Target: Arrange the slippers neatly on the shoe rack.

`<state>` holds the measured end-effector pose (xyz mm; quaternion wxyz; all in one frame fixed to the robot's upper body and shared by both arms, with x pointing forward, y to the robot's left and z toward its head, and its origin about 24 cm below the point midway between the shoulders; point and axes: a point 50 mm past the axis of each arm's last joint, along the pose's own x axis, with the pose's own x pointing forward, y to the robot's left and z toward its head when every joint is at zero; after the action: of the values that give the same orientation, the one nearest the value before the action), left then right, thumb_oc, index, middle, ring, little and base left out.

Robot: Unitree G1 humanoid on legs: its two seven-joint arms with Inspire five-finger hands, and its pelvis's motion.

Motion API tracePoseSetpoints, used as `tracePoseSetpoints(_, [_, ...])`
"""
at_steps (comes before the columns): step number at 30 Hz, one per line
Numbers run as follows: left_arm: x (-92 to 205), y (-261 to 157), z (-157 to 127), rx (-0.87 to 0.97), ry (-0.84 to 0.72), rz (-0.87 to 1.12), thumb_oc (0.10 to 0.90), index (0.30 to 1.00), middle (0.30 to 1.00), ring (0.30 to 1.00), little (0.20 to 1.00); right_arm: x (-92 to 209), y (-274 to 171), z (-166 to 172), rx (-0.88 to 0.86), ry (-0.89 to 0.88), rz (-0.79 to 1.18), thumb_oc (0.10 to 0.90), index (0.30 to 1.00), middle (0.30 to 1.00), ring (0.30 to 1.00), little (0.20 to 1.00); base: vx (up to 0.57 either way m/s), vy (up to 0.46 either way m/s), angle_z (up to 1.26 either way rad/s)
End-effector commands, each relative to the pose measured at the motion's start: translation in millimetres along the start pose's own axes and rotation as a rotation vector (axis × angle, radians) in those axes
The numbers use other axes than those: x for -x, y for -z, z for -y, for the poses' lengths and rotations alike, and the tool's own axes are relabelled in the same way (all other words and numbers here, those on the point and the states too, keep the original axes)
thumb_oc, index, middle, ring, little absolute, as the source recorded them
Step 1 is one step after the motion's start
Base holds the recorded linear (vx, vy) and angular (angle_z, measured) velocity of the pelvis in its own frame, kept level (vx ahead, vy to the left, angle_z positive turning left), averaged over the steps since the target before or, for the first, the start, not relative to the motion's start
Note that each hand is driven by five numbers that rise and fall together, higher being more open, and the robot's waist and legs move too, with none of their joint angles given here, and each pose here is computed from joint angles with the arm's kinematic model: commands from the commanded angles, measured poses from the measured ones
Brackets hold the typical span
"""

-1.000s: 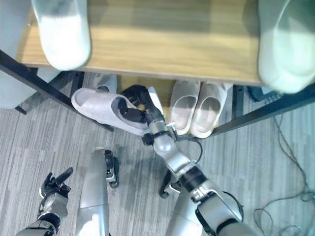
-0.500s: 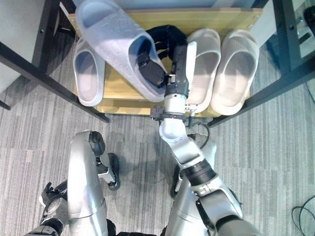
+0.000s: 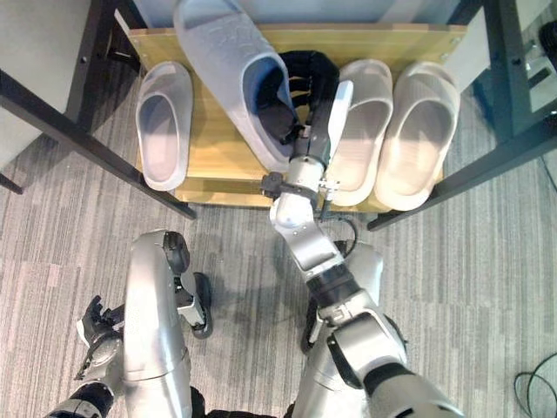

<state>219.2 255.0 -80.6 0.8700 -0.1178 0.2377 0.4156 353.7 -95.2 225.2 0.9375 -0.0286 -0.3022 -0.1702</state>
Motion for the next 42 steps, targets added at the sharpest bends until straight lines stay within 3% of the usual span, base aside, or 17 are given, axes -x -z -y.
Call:
tracePoseSetpoints(1, [-3.2, -4.2, -20.8, -0.088, -0.043, 0.084, 0.8, 0.9, 0.9, 0.9, 0.9, -14.2, -78.6, -29.1, -0.246, -0.059, 0.248, 0.4, 0.3, 0.3, 0.3, 0.3, 0.0, 0.0, 0.0])
tracePoseSetpoints(7, [-3.0, -2.1, -14.3, -0.187, -0.003, 0.089, 0.8, 0.9, 0.9, 0.9, 0.9, -14.3, -67.4, -43.8, -0.263, -0.078, 0.151, 0.4, 0.3, 0.3, 0.3, 0.3, 0.0, 0.0, 0.0])
tracePoseSetpoints(10, [-10.2, -1.4, -27.0, -0.252, -0.037, 0.067, 0.8, 0.9, 0.9, 0.9, 0.9, -9.7, -60.9, -47.4, -0.265, -0.089, 0.125, 0.4, 0.3, 0.3, 0.3, 0.3, 0.0, 0.0, 0.0])
tracePoseSetpoints(25, [-7.2, 16.4, -32.1, -0.392, -0.022, 0.013, 0.8, 0.9, 0.9, 0.9, 0.9, -1.6, -37.0, -51.2, -0.238, -0.039, 0.028, 0.4, 0.3, 0.3, 0.3, 0.3, 0.0, -0.001, -0.02])
tracePoseSetpoints(26, [-7.2, 15.8, -31.1, -0.4, -0.019, 0.018, 0.8, 0.9, 0.9, 0.9, 0.9, -2.5, -36.7, -50.5, -0.246, -0.025, 0.023, 0.723, 0.785, 0.785, 0.785, 0.785, 0.0, 0.0, 0.0])
tracePoseSetpoints(27, [-6.5, 16.6, -30.0, -0.406, -0.014, 0.019, 0.8, 0.9, 0.9, 0.9, 0.9, -3.9, -35.7, -49.2, -0.253, -0.005, 0.014, 0.8, 0.9, 0.9, 0.9, 0.9, -0.01, -0.002, 0.04])
tracePoseSetpoints(42, [-6.6, 17.0, -27.2, -0.462, 0.009, 0.026, 0.8, 0.9, 0.9, 0.9, 0.9, -1.8, -32.8, -47.5, -0.27, 0.015, -0.003, 0.8, 0.9, 0.9, 0.9, 0.9, 0.0, 0.0, 0.0])
